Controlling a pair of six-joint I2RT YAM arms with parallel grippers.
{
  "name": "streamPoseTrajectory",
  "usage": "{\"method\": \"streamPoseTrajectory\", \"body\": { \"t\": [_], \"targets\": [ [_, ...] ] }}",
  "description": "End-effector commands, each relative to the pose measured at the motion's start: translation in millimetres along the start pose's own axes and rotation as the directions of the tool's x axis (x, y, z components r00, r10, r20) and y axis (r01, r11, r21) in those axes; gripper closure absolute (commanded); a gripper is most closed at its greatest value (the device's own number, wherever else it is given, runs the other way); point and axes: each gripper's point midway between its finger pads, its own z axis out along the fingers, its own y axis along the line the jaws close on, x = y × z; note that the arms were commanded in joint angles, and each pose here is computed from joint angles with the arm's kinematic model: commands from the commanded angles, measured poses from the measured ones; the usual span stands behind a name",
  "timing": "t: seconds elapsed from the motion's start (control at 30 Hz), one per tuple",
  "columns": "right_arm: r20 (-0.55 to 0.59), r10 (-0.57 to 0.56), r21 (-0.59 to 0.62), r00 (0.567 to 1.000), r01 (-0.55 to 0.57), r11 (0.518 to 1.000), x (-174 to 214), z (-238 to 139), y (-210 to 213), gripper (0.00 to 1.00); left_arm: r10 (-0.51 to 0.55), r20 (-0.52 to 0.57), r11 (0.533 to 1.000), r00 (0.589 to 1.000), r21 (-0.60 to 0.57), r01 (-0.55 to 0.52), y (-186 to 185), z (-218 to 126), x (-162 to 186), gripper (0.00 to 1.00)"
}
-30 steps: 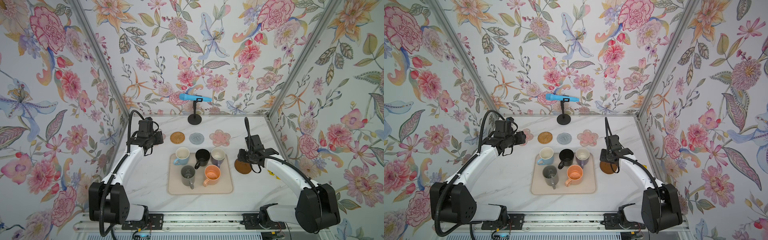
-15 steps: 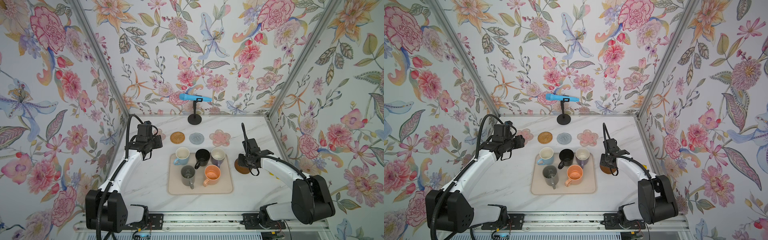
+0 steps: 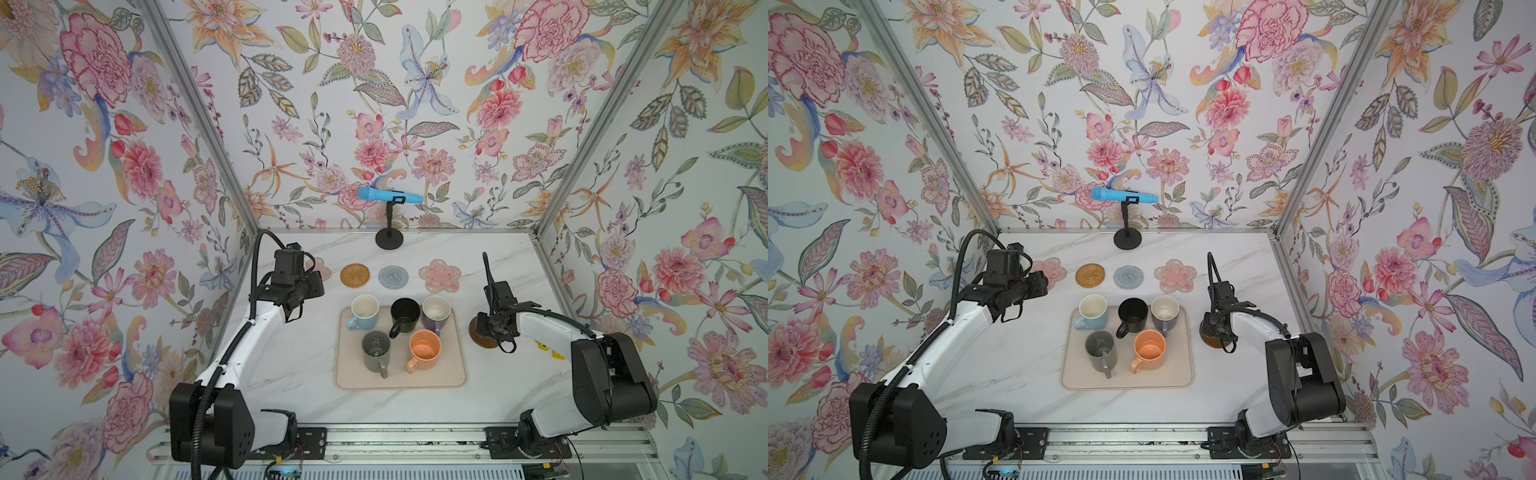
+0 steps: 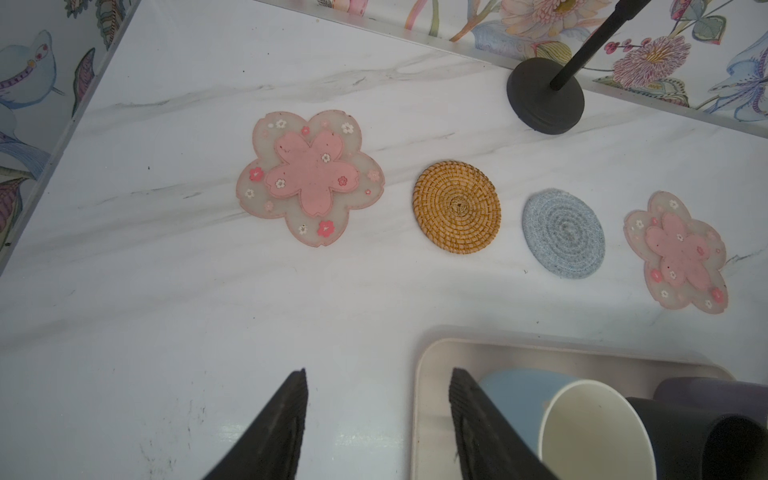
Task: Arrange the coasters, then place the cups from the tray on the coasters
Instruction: 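Lower the right gripper onto the brown wooden coaster's center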
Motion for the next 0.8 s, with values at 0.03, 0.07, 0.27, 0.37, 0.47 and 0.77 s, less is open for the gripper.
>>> {"method": "streamPoseTrajectory", "body": {
  "t": [0.03,0.07,0.27,0.37,0.47,0.77],
  "targets": [
    [-0.055,0.007,0.024,0.998,-0.006,1.000,11.0,15.6,-5.9,0.69,0.004,-0.008,0.999,1.000,-0.037,-0.004,4.5,-1.9,2.8,0.42],
    [-0.055,0.007,0.025,0.998,-0.006,1.000,10.5,16.5,-5.9,0.69,0.002,-0.010,0.999,1.000,-0.038,-0.002,4.9,-1.3,3.3,0.41],
    [-0.072,0.021,0.032,0.997,-0.019,0.999,9.8,25.2,-8.1,0.69,0.001,-0.007,0.999,1.000,-0.037,-0.001,3.9,-0.4,0.5,0.42],
    [-0.078,0.027,0.037,0.997,-0.024,0.999,7.4,28.5,-7.6,0.69,-0.001,-0.005,0.999,1.000,-0.037,0.001,3.3,-0.3,-2.1,0.42],
    [-0.077,0.031,0.045,0.997,-0.027,0.999,2.2,31.7,-6.5,0.69,-0.005,-0.001,0.999,1.000,-0.036,0.004,2.8,0.8,-3.0,0.42],
    [-0.063,0.042,0.046,0.997,-0.040,0.998,-28.1,44.0,0.4,0.69,-0.012,-0.020,1.000,1.000,-0.030,0.011,2.6,9.9,4.4,0.43]
  ]
}}
